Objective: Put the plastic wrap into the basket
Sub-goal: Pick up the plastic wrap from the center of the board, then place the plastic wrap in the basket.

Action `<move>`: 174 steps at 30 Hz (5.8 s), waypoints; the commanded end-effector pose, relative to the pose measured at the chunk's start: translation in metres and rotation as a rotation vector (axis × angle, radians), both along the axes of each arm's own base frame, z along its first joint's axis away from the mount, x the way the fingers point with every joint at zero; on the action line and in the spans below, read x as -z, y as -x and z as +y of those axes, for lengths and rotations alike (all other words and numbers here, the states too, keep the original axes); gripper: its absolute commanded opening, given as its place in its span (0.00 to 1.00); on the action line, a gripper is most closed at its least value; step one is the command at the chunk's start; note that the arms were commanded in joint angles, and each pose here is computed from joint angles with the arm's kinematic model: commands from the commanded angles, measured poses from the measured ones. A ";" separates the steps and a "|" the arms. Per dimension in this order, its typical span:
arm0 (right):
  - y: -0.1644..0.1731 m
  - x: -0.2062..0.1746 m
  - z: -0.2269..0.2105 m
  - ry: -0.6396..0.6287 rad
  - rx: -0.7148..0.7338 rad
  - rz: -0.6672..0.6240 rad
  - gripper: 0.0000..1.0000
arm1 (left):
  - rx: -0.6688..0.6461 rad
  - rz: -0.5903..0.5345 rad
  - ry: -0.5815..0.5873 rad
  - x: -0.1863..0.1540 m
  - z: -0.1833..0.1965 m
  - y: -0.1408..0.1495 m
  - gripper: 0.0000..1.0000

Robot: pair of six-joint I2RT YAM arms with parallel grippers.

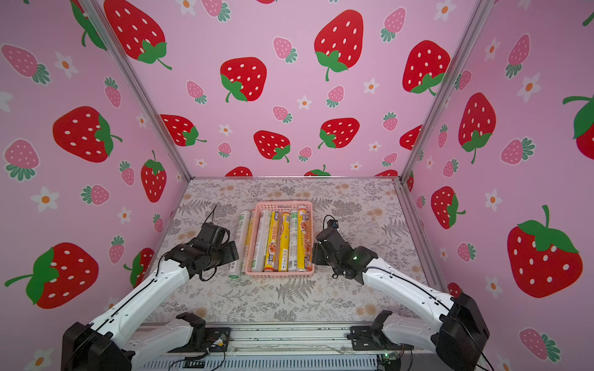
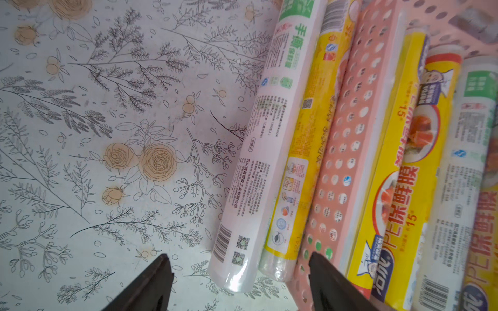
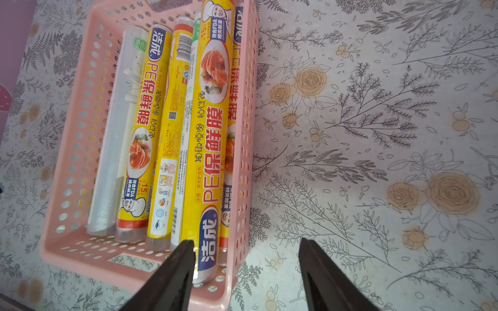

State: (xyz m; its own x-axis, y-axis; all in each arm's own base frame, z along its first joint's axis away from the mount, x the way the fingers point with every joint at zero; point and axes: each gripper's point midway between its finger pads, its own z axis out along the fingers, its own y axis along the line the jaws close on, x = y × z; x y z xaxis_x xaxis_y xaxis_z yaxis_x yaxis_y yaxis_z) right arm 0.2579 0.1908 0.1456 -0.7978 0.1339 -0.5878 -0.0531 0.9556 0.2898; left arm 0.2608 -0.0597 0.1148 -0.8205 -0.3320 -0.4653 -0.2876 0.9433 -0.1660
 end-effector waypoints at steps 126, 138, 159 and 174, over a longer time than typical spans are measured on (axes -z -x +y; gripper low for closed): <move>-0.005 -0.049 -0.016 0.027 -0.001 -0.080 0.67 | 0.325 -0.046 0.261 -0.012 -0.219 -0.028 0.42; -0.006 -0.051 -0.024 0.078 -0.007 -0.112 0.68 | 0.352 0.038 0.221 0.030 -0.242 -0.030 0.44; -0.006 -0.046 -0.015 0.045 -0.025 -0.090 0.68 | 0.381 -0.011 0.090 -0.005 -0.216 -0.021 0.77; -0.004 -0.044 -0.012 0.024 -0.030 -0.067 0.68 | 0.232 -0.077 -0.055 -0.038 -0.113 -0.012 0.80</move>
State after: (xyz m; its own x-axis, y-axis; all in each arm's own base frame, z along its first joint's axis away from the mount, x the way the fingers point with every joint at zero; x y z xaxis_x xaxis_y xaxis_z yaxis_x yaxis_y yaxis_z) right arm 0.2604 0.1788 0.1886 -0.7591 0.0839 -0.6455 -0.1073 0.9619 0.2513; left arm 0.2790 -0.2110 0.1586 -0.8309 -0.1160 -0.5442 0.0039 0.9768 -0.2142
